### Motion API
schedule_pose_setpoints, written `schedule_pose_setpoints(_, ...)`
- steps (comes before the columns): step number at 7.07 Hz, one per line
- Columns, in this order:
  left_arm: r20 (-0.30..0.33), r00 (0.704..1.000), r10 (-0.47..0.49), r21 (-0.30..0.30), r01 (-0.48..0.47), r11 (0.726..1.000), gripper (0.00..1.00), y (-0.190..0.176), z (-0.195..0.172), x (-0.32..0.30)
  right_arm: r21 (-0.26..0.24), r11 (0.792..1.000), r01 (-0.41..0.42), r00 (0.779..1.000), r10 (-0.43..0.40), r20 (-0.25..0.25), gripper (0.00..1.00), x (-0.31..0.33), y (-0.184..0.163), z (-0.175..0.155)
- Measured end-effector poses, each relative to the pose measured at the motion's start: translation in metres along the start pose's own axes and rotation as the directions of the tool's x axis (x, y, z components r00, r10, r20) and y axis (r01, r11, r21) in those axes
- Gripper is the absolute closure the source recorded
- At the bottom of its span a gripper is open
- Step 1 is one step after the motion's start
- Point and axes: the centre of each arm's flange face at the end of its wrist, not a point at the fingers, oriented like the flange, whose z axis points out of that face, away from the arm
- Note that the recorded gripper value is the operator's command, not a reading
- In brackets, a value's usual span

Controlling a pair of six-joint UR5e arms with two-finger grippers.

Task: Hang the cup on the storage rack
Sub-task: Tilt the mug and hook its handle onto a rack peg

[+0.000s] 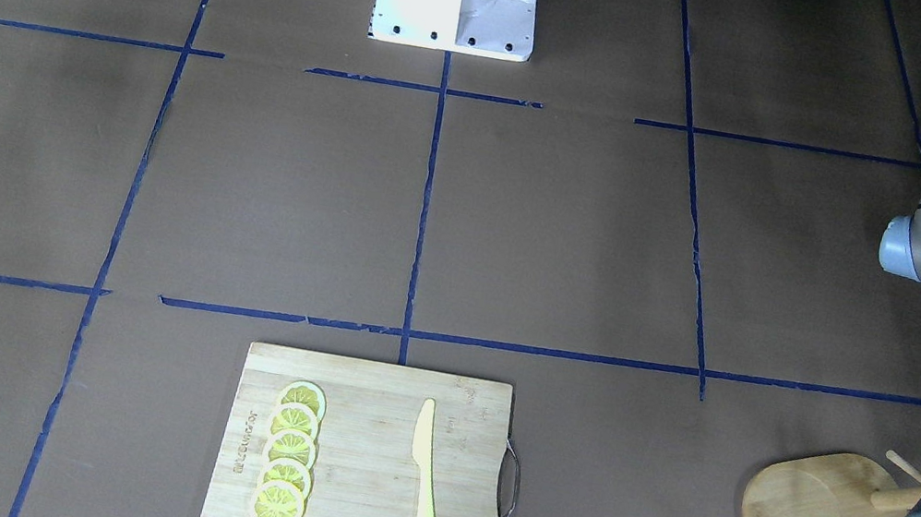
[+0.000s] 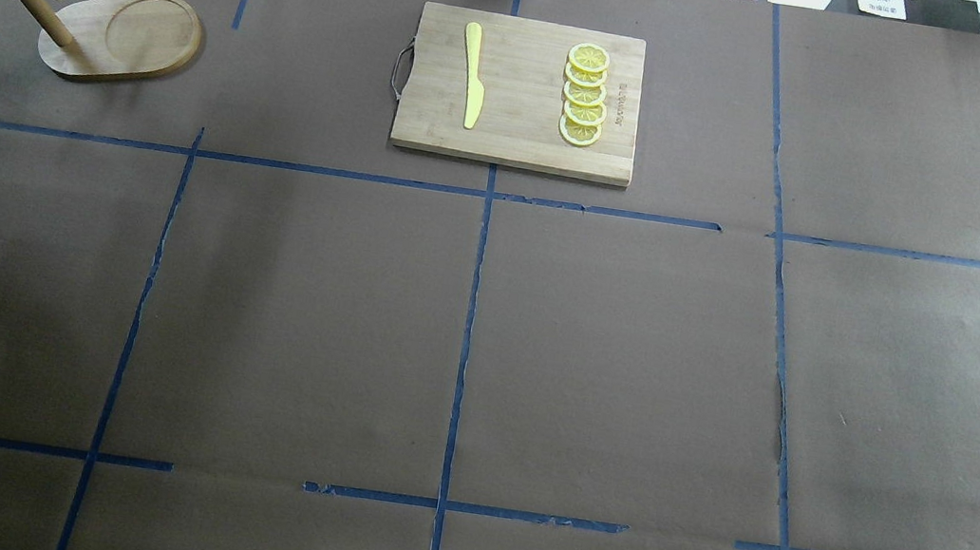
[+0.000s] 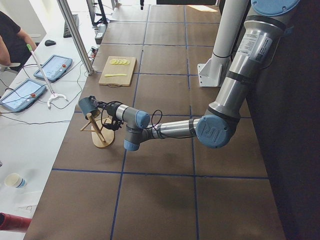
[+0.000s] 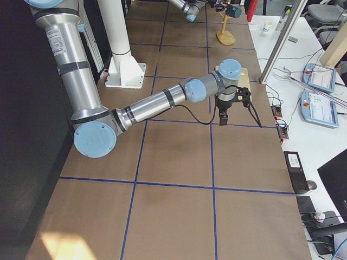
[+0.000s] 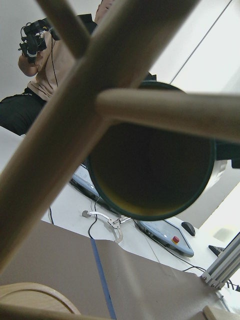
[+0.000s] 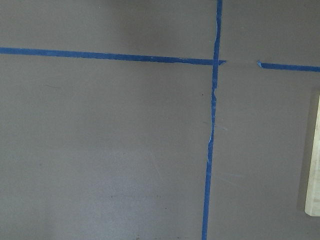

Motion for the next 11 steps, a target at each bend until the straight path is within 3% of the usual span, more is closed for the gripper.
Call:
schedule_pose_setpoints(7, 0.009, 0.998, -0.068, 0.038, 0.068, 0.997, 0.99, -0.024, -0.032, -0.006, 0.009, 1.000, 0.009, 1.000, -0.009, 0.006, 0.00, -0.006, 0.001, -0.006)
schedule_pose_setpoints(8, 0.010, 0.997, -0.073, 0.039, 0.072, 0.997, 0.95, -0.025, -0.033, -0.006, 0.010, 1.000, 0.011, 1.000, -0.012, 0.008, 0.00, -0.008, 0.002, -0.007)
schedule_pose_setpoints(9, 0.012, 0.997, -0.081, 0.038, 0.081, 0.996, 0.60, -0.024, -0.033, -0.007, 0.010, 1.000, 0.012, 1.000, -0.012, 0.008, 0.00, -0.008, 0.002, -0.008)
schedule_pose_setpoints(11, 0.016, 0.996, -0.089, 0.043, 0.089, 0.995, 0.49, -0.026, -0.034, -0.007, 0.009, 1.000, 0.011, 1.000, -0.011, 0.008, 0.00, -0.008, 0.002, -0.008)
